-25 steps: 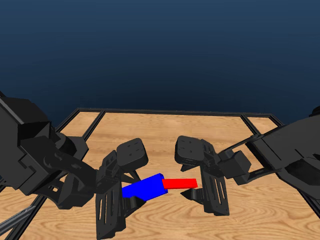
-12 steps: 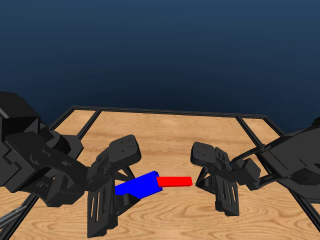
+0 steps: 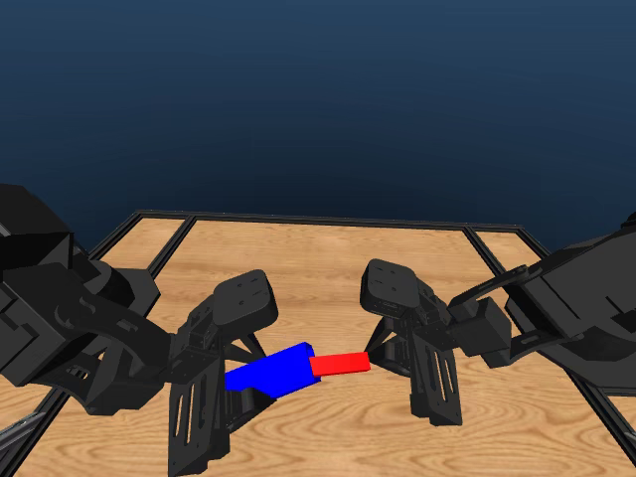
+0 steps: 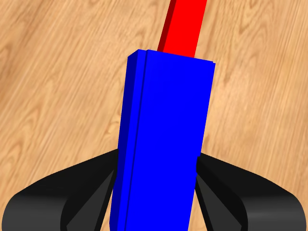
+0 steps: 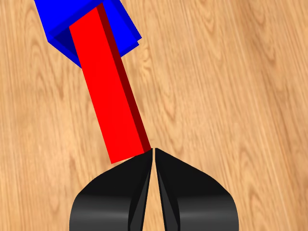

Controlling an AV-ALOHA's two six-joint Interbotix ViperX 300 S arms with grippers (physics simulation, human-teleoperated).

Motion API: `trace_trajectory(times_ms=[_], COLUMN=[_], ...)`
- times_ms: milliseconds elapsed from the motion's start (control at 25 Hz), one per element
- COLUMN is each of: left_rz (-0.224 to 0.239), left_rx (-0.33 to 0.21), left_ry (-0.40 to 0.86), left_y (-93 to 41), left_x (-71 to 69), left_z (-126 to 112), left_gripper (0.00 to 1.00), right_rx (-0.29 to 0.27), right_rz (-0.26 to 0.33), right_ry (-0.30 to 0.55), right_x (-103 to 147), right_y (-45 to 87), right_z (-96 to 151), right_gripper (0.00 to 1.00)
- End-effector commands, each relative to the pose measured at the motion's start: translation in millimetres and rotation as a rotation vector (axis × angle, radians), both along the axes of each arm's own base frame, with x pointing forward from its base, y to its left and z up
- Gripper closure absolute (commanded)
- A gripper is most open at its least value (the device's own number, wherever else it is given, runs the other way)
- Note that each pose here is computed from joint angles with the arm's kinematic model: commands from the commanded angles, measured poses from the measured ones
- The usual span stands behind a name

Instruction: Insert peg into socket

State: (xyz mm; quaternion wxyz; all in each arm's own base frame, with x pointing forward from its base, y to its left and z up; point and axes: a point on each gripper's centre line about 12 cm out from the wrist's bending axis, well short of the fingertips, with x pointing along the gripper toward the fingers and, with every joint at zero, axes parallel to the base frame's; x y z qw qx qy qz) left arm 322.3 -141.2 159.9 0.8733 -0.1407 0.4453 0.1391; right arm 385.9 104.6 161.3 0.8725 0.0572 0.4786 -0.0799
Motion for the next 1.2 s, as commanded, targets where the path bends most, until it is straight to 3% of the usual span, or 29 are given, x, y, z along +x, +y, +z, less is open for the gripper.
trace_trajectory(times_ms=[40,80,320,360,400,480,520,560,600,640,680,800,880,920,960,1000,1040,1080,1120,1200], left_rz=[-0.005,-0.009,-0.022,-0.016,-0.048,-0.014,-0.033,-0.067,-0.039,-0.058,-0.048,-0.058,-0.059,-0.054,-0.062,-0.064,-0.046,-0.063,-0.053,-0.057], left_rx=[-0.013,-0.039,-0.034,-0.064,-0.063,-0.028,-0.042,-0.044,-0.037,-0.088,-0.044,-0.061,-0.047,-0.051,-0.055,-0.066,-0.048,-0.067,-0.062,-0.064], left_ry=[-0.027,-0.048,-0.033,-0.031,-0.055,0.006,-0.028,-0.029,-0.012,-0.049,-0.014,-0.037,-0.004,-0.024,-0.015,-0.034,-0.024,-0.030,-0.036,-0.016], left_y=[-0.2,-2.7,-1.4,-6.2,-6.5,-0.1,-2.3,-9.3,-0.6,-3.4,-0.6,-3.7,0.1,-3.1,-1.4,-3.7,4.9,-3.4,1.3,-2.6], left_x=[4.9,6.5,10.2,7.9,11.6,4.0,12.2,10.5,12.6,16.9,14.5,18.0,14.5,15.6,15.6,17.1,18.1,15.1,15.2,10.7], left_z=[10.1,15.2,9.5,9.8,17.9,-1.8,8.9,6.7,2.1,13.3,2.7,13.2,0.1,7.4,3.7,11.1,6.7,10.2,12.4,5.9], left_gripper=[1.00,1.00,1.00,1.00,1.00,1.00,1.00,1.00,1.00,1.00,1.00,1.00,1.00,1.00,1.00,1.00,1.00,1.00,1.00,1.00], right_rx=[0.011,0.012,0.027,0.029,0.029,0.039,0.031,0.046,0.044,0.042,0.055,0.063,0.074,0.066,0.076,0.073,0.082,0.094,0.107,0.204], right_rz=[0.024,0.029,0.063,0.074,0.088,0.101,0.102,0.113,0.115,0.123,0.130,0.133,0.132,0.136,0.142,0.130,0.123,0.121,0.095,0.077], right_ry=[-0.062,-0.078,-0.108,-0.117,-0.112,-0.140,-0.112,-0.137,-0.133,-0.129,-0.142,-0.143,-0.157,-0.122,-0.143,-0.116,-0.107,-0.115,-0.088,-0.165], right_x=[17.3,21.7,39.9,43.9,48.8,53.8,53.0,57.6,58.5,58.8,61.1,62.5,64.6,61.4,62.9,59.0,54.3,52.6,45.3,39.6], right_y=[5.5,6.3,7.8,11.1,12.2,13.5,11.8,13.6,10.8,12.9,13.0,17.6,14.5,16.1,18.1,16.7,15.0,15.8,11.4,11.2], right_z=[16.6,19.3,17.0,18.6,12.2,20.7,9.7,12.4,12.1,10.0,7.9,7.8,10.2,-4.0,3.5,-4.3,-8.8,-5.8,-15.8,-7.8], right_gripper=[1.00,1.00,1.00,1.00,1.00,1.00,1.00,1.00,1.00,1.00,1.00,1.00,1.00,1.00,1.00,1.00,1.00,1.00,1.00,1.00])
